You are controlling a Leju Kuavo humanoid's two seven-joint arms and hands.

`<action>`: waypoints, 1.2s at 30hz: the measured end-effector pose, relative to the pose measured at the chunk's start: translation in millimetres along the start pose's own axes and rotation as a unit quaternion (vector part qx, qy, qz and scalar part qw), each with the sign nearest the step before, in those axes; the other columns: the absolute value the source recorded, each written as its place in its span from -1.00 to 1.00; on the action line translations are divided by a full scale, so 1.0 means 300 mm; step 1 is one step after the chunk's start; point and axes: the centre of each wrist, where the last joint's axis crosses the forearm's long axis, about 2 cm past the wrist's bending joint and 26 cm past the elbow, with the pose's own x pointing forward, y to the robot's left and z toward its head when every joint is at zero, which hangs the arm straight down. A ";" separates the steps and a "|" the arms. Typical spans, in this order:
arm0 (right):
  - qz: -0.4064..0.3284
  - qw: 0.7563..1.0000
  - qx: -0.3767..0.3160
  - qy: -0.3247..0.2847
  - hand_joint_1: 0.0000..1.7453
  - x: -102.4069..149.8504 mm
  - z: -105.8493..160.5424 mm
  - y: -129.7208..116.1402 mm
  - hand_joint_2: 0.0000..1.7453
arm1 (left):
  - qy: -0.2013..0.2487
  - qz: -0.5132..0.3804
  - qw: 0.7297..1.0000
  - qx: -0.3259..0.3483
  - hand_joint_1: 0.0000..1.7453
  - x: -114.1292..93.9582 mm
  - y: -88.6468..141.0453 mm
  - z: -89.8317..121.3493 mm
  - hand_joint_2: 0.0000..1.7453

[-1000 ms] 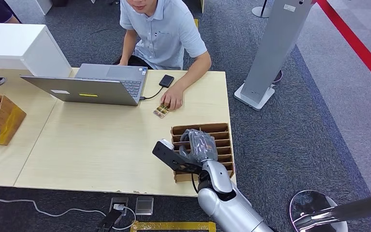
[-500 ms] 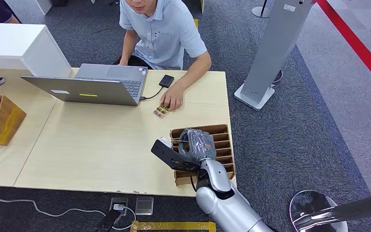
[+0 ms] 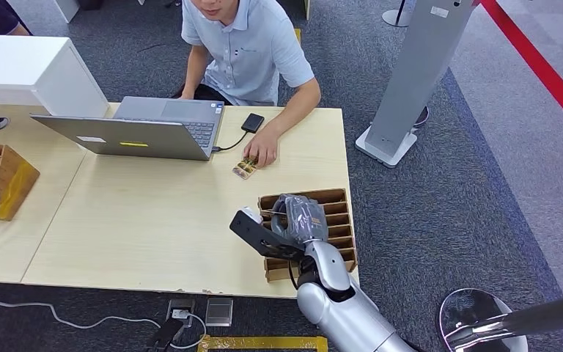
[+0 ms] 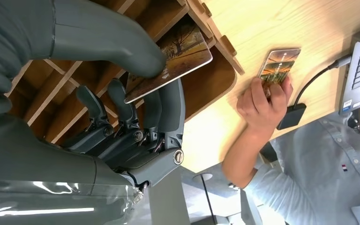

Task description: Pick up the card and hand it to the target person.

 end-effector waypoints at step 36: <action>-0.020 0.986 -0.123 -0.111 0.64 0.075 -0.096 -0.408 1.00 | 0.003 -0.021 1.000 -0.017 -1.00 0.039 0.006 -0.004 1.00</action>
